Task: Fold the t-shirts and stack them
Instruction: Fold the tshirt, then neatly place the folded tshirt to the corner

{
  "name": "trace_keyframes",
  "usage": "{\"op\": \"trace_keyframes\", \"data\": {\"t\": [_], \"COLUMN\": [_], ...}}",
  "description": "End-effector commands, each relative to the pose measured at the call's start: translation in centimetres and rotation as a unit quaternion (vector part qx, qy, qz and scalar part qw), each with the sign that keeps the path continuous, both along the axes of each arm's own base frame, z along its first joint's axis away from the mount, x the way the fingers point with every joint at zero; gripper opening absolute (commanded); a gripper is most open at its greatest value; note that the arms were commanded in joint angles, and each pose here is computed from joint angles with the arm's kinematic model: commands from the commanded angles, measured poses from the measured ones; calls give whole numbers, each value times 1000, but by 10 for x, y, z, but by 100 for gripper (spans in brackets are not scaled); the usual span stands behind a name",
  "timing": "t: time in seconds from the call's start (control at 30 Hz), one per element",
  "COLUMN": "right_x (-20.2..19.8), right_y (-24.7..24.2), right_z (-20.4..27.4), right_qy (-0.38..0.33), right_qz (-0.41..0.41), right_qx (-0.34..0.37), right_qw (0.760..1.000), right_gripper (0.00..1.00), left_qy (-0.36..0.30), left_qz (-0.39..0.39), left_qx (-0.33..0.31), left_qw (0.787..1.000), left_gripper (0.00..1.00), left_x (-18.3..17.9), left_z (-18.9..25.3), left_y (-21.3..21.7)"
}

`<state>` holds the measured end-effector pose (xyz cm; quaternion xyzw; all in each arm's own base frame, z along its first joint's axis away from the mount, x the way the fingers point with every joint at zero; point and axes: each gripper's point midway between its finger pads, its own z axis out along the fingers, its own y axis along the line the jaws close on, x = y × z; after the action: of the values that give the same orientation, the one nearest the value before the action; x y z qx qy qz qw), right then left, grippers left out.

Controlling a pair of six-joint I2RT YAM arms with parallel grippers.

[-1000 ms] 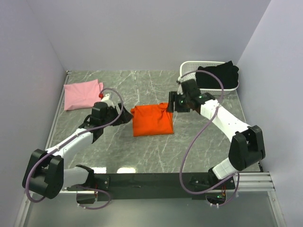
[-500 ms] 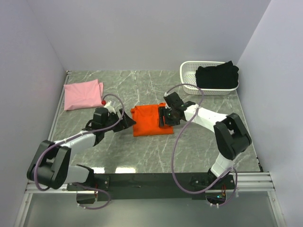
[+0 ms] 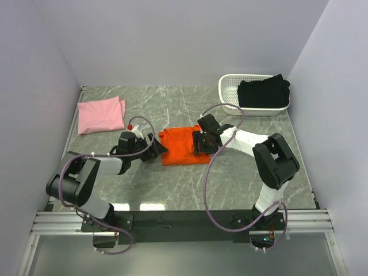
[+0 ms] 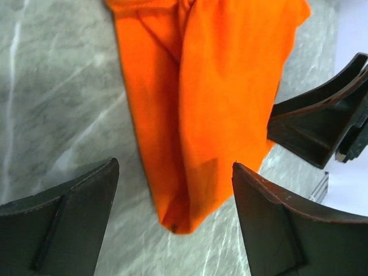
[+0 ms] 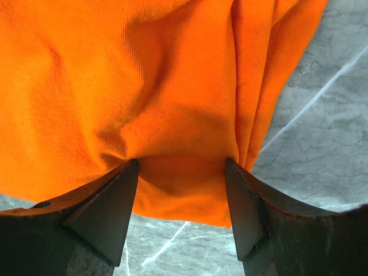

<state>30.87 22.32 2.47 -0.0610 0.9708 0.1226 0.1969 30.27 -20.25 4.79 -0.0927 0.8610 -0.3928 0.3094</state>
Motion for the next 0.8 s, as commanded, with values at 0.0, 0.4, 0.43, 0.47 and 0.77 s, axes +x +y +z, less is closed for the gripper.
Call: {"op": "trace_keyframes", "data": {"t": [0.0, 0.4, 0.43, 0.47, 0.77], "right_x": [2, -3, -5, -5, -7], "right_y": [-1, 1, 1, 2, 6], "right_z": [-7, -8, -8, -7, -8], "right_qy": [-5, -1, 0, -1, 1], "right_qz": [-8, -6, -7, -6, -3], "right_qx": [-6, 1, 2, 3, 11], "right_qw": [1000, 1000, 1000, 1000, 1000], "right_gripper": [69, 69, 69, 69, 69], "left_qy": [-26, -18, -15, -17, -18], "left_qz": [-8, -37, -38, -38, -49], "left_qx": [-39, -63, -62, -64, -58], "left_qw": [999, 997, 997, 997, 997], "left_gripper": [86, 85, 84, 84, 72], "left_x": [9, 6, 7, 9, 16], "left_z": [12, -1, -4, -2, -6], "left_y": [-11, -51, -54, -56, -75]}}
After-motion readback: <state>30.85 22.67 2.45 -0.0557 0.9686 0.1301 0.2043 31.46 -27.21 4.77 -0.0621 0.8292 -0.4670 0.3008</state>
